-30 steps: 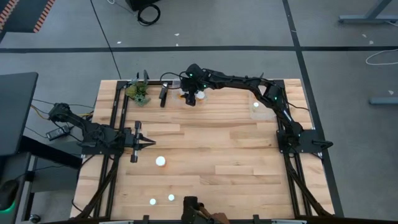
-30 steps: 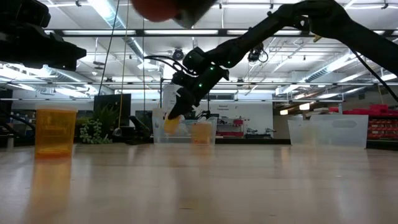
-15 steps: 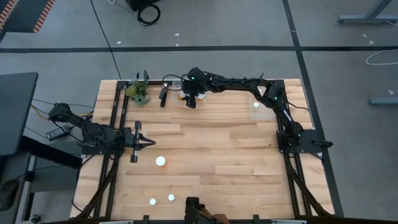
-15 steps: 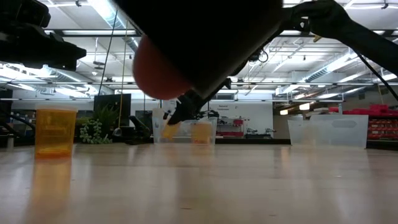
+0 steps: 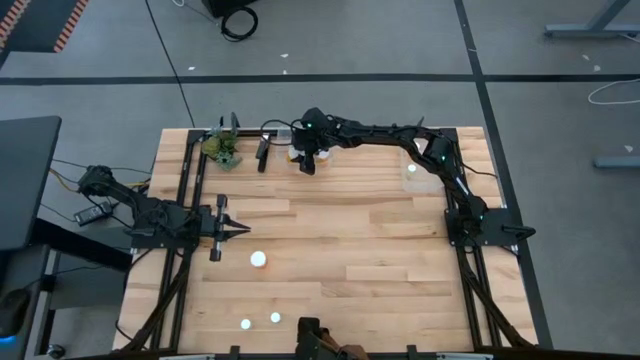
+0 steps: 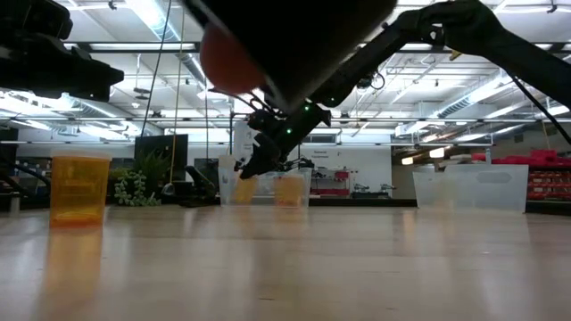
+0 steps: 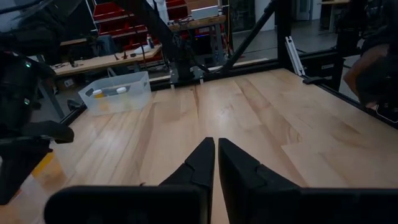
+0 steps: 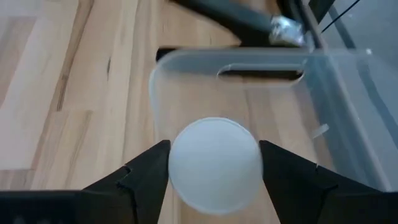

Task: Pick and place medicine bottles into bin by pill shape (circle, oval)
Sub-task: Put the right big orange pill bottle into the left transparent bin, then put the big orange pill bottle into the left transparent bin

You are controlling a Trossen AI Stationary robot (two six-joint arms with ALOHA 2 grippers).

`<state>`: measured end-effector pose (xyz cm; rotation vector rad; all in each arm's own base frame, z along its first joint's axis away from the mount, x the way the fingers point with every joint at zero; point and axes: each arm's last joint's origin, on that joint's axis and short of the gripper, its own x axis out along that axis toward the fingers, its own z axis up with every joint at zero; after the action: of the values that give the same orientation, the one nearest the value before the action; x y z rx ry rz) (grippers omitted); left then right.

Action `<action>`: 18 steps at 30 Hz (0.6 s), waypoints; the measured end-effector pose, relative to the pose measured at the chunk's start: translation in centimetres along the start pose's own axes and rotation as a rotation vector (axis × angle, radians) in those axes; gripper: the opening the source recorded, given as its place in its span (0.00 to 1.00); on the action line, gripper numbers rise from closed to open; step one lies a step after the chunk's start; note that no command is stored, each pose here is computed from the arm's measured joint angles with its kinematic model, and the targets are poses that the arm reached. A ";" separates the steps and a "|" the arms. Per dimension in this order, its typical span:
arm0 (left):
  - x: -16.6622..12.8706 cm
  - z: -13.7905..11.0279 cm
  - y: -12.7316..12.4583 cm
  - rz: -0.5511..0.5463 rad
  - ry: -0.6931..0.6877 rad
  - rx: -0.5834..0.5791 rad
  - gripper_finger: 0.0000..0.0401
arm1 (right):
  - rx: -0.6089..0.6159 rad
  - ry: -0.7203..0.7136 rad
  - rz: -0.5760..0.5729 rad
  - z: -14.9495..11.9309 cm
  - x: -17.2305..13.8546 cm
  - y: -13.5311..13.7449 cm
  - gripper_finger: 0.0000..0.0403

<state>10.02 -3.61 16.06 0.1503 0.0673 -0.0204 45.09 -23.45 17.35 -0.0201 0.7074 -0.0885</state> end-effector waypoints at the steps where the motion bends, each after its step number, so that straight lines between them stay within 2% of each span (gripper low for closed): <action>1: 0.0 0.0 0.0 0.000 0.000 0.000 0.07 | -0.002 -0.006 -0.002 0.2 -0.1 -0.1 0.62; 10: 0.0 0.0 0.0 0.000 0.000 0.000 0.08 | 0.005 0.022 -0.007 1.1 -0.7 -0.2 0.63; 14: 0.0 0.0 0.0 0.000 0.000 0.000 0.09 | 0.000 0.034 -0.033 2.4 -1.4 -0.1 0.63; 18: 0.0 0.0 0.0 0.000 0.000 0.000 0.07 | -0.025 0.052 -0.021 3.9 -1.9 1.1 0.63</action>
<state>10.01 -3.61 16.06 0.1504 0.0673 -0.0207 46.28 -22.26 21.49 -0.0495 0.7607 -0.1009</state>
